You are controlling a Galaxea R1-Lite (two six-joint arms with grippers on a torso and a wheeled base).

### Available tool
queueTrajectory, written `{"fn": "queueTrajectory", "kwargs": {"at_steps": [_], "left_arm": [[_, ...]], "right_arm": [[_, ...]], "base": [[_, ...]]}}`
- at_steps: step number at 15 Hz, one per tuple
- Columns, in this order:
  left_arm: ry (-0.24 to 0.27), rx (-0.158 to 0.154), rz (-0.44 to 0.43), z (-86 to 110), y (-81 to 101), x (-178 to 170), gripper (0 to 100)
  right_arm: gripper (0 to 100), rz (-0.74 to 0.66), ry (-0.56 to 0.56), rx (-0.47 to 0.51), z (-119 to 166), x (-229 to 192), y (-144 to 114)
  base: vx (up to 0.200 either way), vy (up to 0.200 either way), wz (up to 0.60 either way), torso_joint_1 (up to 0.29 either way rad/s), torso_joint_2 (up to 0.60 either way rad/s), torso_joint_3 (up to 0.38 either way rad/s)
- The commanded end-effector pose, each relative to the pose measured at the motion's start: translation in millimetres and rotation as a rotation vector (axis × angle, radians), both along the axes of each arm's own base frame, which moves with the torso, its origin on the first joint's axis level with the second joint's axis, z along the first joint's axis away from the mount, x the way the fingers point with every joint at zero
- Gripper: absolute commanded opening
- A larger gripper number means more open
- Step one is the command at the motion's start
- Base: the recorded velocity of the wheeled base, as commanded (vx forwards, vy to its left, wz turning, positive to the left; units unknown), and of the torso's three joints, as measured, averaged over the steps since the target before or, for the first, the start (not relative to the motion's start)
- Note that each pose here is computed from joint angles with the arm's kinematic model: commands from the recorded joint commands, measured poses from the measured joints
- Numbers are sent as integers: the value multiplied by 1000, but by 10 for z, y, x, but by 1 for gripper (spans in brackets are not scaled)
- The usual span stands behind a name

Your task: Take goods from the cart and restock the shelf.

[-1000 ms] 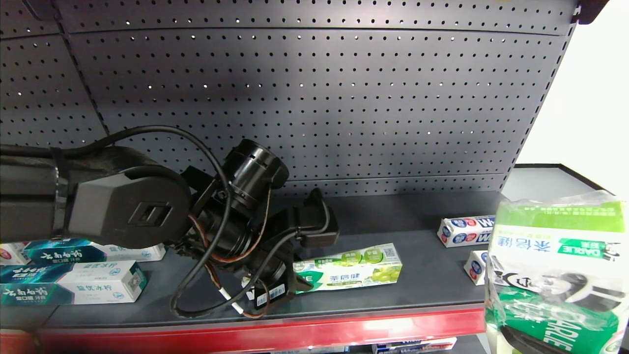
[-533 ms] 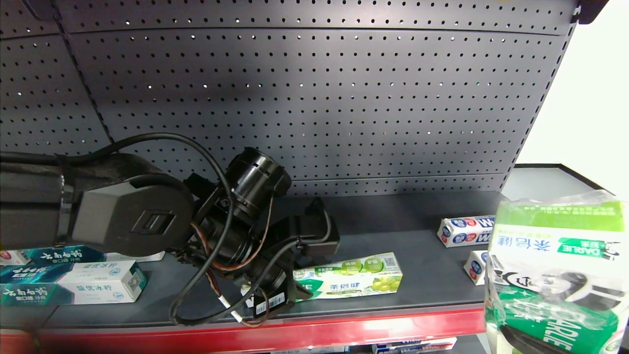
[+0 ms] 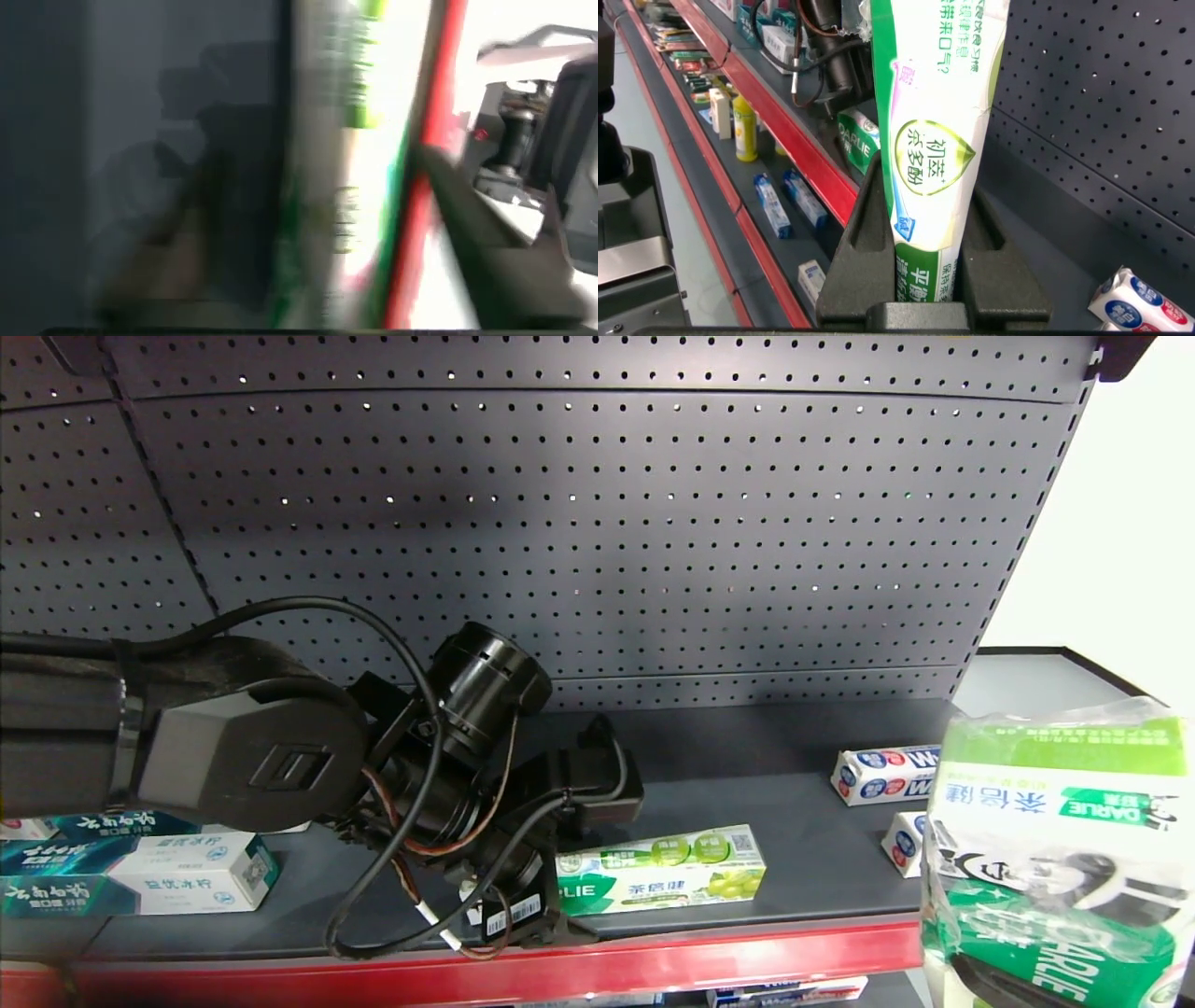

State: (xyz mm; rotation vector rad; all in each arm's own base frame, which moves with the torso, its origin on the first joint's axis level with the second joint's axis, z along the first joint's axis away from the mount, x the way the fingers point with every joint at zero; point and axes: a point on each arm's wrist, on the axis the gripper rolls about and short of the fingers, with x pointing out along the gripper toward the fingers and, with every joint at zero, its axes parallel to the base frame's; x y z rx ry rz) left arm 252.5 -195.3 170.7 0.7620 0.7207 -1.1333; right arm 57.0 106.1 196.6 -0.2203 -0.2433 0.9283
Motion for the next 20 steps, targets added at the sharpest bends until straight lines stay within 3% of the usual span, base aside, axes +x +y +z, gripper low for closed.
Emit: {"fn": "queueTrajectory", "kwargs": {"at_steps": [1, 5, 15, 20], "left_arm": [[8, 1, -1, -2, 2, -7, 100], [-34, -32, 12, 183, 110, -89, 100], [-137, -120, 94, 576, 670, -638, 100], [-255, -135, 201, 677, 1071, -1057, 100]], "right_arm": [[0, 0, 0, -1, -4, -1, -1], [0, 0, 3, -7, -19, 0, -1], [0, -20, 4, -10, -15, 28, 4], [0, -84, 2, -2, 8, 99, -29]], "base": [[0, 0, 0, 0, 0, 0], [0, 0, 0, 0, 0, 0], [0, 0, 0, 0, 0, 0], [0, 0, 0, 0, 0, 0]]}}
